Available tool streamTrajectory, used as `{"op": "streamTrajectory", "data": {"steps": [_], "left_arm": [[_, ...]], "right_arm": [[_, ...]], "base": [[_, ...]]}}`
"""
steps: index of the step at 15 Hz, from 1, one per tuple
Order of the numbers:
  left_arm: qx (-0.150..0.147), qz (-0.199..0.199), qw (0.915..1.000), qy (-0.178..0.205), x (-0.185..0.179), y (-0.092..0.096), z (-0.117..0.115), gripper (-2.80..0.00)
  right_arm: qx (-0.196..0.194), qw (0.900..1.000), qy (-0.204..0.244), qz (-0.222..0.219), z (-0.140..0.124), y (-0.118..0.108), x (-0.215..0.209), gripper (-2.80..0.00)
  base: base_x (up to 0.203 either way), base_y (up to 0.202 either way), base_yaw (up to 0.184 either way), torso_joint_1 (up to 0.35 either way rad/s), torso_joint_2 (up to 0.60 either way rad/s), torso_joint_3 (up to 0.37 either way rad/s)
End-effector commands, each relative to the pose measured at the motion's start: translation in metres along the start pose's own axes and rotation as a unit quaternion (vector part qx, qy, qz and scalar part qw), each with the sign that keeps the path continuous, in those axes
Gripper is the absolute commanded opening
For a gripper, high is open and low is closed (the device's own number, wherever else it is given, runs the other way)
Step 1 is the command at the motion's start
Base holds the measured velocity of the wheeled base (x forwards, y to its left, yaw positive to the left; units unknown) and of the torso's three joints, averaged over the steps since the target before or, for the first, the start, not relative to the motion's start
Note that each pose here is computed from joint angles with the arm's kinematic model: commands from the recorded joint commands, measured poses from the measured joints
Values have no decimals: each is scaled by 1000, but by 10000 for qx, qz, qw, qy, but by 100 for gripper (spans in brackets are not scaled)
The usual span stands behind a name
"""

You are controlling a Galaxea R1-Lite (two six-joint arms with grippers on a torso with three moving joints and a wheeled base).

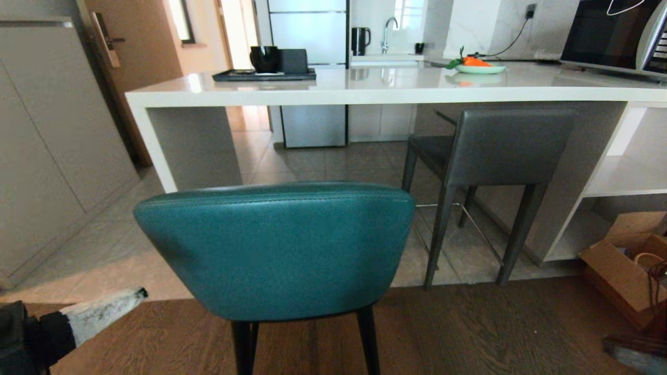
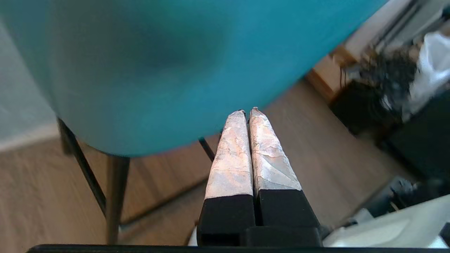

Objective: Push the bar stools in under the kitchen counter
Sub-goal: Push the blue chair back under the dining table

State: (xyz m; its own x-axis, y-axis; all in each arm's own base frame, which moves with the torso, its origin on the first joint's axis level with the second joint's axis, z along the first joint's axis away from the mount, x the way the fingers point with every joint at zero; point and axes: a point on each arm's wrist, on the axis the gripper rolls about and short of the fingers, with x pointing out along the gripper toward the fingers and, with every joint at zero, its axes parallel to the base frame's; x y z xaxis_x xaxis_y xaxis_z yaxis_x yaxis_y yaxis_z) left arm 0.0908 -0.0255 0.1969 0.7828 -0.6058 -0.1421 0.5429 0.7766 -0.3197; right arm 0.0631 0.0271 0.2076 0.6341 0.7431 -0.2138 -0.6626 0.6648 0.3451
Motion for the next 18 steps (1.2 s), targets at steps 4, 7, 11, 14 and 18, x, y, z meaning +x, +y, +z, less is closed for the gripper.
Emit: {"op": "streamTrajectory", "data": {"steps": [4, 7, 11, 14, 18], "left_arm": [[-131, 74, 9989, 449, 24, 15, -10, -280], [-135, 86, 9988, 455, 22, 16, -14, -280], [-129, 73, 9989, 447, 20, 15, -16, -280], [10, 51, 9999, 156, 15, 11, -4, -280], [19, -49, 9988, 486, 13, 9, -17, -280]], "right_arm": [[449, 9938, 907, 450, 14, -8, 48, -280], [581, 9875, 1369, 528, 10, -14, 73, -280], [538, 9859, 1570, 221, 18, -19, 109, -280], [341, 9912, 1248, 271, 29, -14, 107, -280], [253, 9889, 1380, 494, 27, -7, 113, -280]], "base": [[0, 0, 0, 0, 0, 0], [0, 0, 0, 0, 0, 0], [0, 0, 0, 0, 0, 0], [0, 0, 0, 0, 0, 0], [0, 0, 0, 0, 0, 0]]}}
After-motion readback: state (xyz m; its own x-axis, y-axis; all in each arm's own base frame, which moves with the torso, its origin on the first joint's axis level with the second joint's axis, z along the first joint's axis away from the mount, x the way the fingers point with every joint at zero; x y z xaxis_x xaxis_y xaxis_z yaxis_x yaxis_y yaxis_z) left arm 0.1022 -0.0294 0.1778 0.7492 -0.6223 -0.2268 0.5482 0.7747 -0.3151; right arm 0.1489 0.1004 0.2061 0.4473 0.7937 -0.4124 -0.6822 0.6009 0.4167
